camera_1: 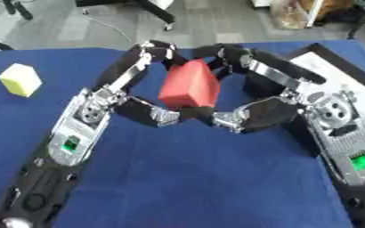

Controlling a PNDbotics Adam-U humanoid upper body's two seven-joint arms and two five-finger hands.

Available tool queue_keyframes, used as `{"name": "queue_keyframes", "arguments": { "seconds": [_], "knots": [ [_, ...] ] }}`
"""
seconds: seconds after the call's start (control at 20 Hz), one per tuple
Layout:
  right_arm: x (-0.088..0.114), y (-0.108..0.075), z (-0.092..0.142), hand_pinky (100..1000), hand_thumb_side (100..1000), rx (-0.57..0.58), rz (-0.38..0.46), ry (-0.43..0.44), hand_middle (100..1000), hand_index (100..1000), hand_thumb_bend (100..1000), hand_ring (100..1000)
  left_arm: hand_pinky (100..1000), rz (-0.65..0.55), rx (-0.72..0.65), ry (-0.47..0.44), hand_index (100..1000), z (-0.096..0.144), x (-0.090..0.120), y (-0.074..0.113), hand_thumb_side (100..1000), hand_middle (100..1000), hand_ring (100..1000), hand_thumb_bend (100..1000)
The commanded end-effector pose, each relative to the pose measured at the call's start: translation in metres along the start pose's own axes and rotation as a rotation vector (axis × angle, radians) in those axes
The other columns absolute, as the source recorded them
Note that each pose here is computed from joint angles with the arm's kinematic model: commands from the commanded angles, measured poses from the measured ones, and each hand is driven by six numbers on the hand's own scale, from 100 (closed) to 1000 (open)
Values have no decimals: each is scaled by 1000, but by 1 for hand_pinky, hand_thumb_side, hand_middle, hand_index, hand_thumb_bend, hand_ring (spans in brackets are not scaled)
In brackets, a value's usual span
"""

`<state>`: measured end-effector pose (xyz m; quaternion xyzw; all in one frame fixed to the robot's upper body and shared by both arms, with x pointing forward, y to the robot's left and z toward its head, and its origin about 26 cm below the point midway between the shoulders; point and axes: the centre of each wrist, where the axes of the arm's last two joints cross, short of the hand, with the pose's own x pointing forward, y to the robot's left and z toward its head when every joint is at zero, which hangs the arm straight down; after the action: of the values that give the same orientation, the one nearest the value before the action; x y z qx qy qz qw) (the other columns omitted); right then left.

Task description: Pick up the objects with one hand, pass them to the other hand, and then place them into the box on the other side of the table.

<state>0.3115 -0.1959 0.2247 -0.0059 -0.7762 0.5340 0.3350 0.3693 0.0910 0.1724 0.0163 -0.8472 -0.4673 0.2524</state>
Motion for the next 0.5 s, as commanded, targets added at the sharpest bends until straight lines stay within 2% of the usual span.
{"name": "queue_keyframes", "arguments": {
  "seconds": [0.05,0.3,0.5],
  "knots": [
    [6,-6,0,763,516,23,42,-19,903,954,391,835,568,-27,5,-34,620,-6,7,11,399,506,488,418],
    [6,-8,1,765,506,54,58,-30,898,952,385,834,568,-34,-1,-26,620,-8,8,11,401,506,487,421],
    [7,-8,2,764,423,74,72,-35,881,940,341,824,567,-34,-10,-31,619,-9,9,10,403,504,485,419]
  ]
}}
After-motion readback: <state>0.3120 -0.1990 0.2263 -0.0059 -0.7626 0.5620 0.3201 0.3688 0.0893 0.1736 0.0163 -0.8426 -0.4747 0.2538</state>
